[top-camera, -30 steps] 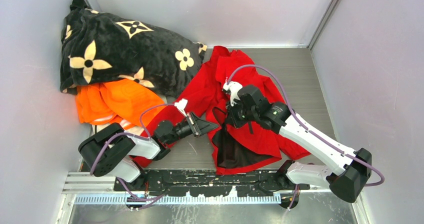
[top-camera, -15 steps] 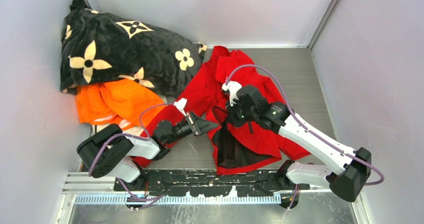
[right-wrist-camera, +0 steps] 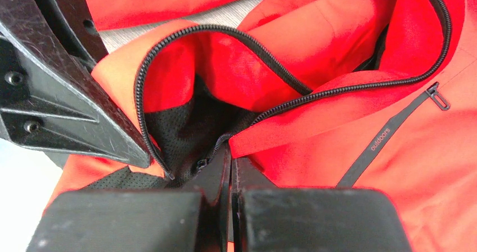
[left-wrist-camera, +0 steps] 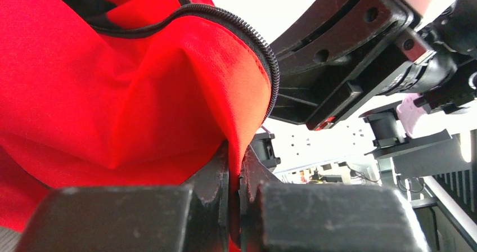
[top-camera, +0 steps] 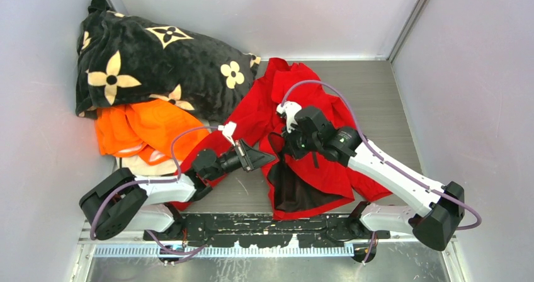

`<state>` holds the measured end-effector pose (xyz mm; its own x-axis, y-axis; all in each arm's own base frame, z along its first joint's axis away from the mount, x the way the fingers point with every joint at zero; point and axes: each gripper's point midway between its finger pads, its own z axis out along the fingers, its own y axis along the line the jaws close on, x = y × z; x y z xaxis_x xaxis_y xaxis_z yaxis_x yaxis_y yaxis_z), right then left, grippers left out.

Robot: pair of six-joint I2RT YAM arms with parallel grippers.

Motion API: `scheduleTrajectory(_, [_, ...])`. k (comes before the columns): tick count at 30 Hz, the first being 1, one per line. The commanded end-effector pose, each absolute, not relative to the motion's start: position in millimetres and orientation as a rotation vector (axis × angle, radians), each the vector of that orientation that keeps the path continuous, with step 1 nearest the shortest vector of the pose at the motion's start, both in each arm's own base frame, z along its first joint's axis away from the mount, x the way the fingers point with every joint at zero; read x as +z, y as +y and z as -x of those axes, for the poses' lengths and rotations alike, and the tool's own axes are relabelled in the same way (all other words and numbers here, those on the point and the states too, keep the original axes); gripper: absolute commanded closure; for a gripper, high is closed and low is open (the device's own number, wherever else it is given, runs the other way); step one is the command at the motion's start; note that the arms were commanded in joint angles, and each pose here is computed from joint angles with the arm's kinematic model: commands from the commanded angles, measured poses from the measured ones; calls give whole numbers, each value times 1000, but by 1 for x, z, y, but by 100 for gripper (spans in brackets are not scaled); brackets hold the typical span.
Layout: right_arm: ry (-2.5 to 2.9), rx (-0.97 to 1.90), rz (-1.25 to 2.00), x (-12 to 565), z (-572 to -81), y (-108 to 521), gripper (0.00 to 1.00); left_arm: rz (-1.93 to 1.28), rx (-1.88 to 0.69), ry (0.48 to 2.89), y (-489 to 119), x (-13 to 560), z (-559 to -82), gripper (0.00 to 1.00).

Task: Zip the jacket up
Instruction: Insert the zipper into the jacket.

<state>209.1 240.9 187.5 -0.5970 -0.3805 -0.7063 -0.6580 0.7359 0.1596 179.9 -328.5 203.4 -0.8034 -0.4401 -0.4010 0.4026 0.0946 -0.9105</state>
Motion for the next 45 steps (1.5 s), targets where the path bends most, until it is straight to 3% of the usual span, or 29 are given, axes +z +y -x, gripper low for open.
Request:
scheduleTrajectory(1, [2164, 570, 734, 220, -222, 252, 99, -18, -1735, 1718, -332, 221, -183, 97])
scheduleTrajectory(45, [2184, 606, 716, 217, -218, 257, 99, 40, -1650, 1746, -334, 220, -195, 98])
